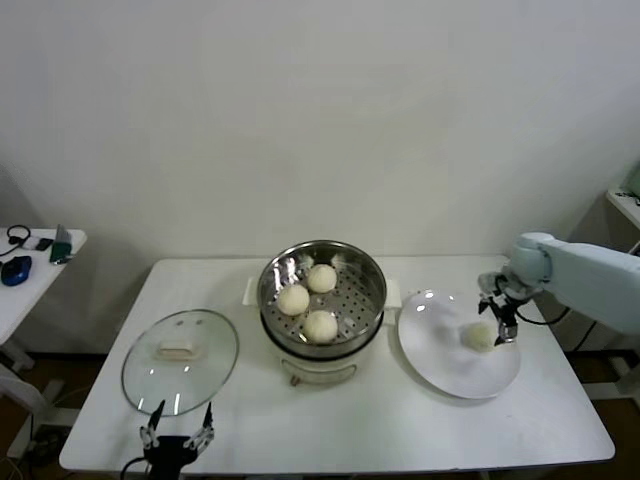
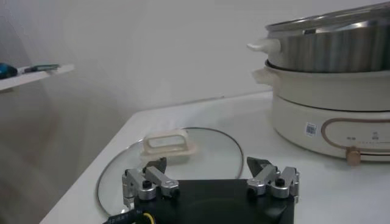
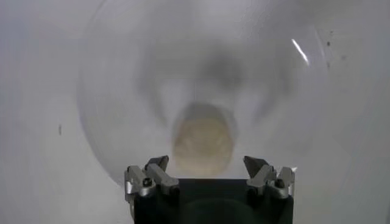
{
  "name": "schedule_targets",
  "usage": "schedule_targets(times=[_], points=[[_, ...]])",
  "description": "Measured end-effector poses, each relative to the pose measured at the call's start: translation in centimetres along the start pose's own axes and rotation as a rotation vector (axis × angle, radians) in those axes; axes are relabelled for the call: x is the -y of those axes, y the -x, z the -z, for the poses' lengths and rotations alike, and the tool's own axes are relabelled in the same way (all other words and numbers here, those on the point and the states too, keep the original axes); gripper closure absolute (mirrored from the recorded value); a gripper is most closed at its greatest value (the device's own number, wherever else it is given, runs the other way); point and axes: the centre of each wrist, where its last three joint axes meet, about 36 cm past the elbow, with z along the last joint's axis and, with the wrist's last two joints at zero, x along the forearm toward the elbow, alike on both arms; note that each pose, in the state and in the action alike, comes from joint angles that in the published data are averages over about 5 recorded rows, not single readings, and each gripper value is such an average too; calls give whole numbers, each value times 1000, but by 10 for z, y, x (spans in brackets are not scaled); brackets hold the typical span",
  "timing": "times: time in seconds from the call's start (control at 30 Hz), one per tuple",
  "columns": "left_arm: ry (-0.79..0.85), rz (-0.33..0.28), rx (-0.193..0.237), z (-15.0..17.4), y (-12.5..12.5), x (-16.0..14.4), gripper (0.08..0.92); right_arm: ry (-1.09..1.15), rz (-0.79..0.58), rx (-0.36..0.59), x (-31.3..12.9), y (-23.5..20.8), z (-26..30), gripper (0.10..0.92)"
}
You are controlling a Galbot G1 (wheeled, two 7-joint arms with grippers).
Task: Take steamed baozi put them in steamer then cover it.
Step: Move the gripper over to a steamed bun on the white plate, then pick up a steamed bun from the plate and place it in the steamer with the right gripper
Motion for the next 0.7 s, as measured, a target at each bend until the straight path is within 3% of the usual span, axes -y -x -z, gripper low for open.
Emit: schedule_targets(times=[0.23,0.4,0.7], points=[[1,0,-1,0,-1,0,177,20,4,1,-4,24,2,211],[4,-2,2,1,-1,0,177,30,-5,-5,-6,28,0,294],[10,-10,15,6,0,0,177,33,-47,0,2,-1,5,337]])
